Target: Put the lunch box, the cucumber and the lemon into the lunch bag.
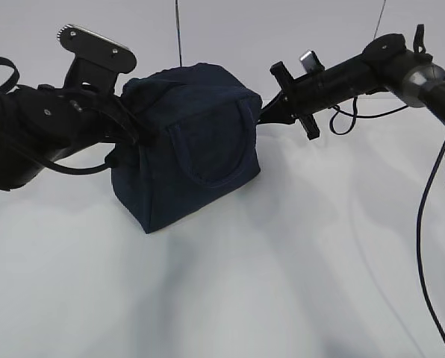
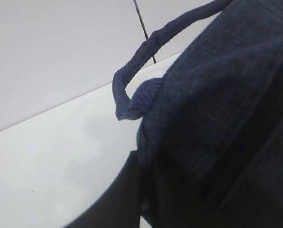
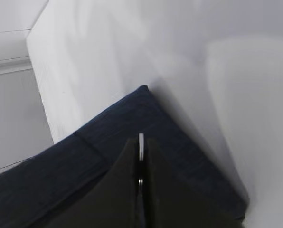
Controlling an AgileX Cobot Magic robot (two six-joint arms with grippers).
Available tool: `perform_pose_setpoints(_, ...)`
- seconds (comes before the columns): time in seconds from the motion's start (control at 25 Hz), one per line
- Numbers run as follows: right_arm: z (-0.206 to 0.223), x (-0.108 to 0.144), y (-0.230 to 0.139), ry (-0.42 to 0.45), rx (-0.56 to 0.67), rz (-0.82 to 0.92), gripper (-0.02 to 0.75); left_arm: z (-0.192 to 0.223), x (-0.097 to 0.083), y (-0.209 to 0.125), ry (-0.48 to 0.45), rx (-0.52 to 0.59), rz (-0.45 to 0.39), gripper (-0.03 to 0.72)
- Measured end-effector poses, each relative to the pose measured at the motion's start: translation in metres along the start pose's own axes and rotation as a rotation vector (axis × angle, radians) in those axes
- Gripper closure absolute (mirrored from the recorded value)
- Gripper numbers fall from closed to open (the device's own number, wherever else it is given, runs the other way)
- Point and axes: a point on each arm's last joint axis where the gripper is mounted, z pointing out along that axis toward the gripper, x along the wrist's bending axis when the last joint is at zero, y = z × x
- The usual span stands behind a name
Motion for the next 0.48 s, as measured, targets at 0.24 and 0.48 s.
perform_pose_setpoints(0.24,0.0048,-0.0073,0.0003,-0.007,0.004,-0.035,0.738,0.0000,-0.0007,-0.0004,-0.008,0.005,0.000,0.694)
perform_pose_setpoints(0.48,0.0051,-0.0081,0.0005,-0.010,0.003,-0.111,0.738,0.0000,-0.0007,-0.0004,-0.008,0.005,0.000,0.694)
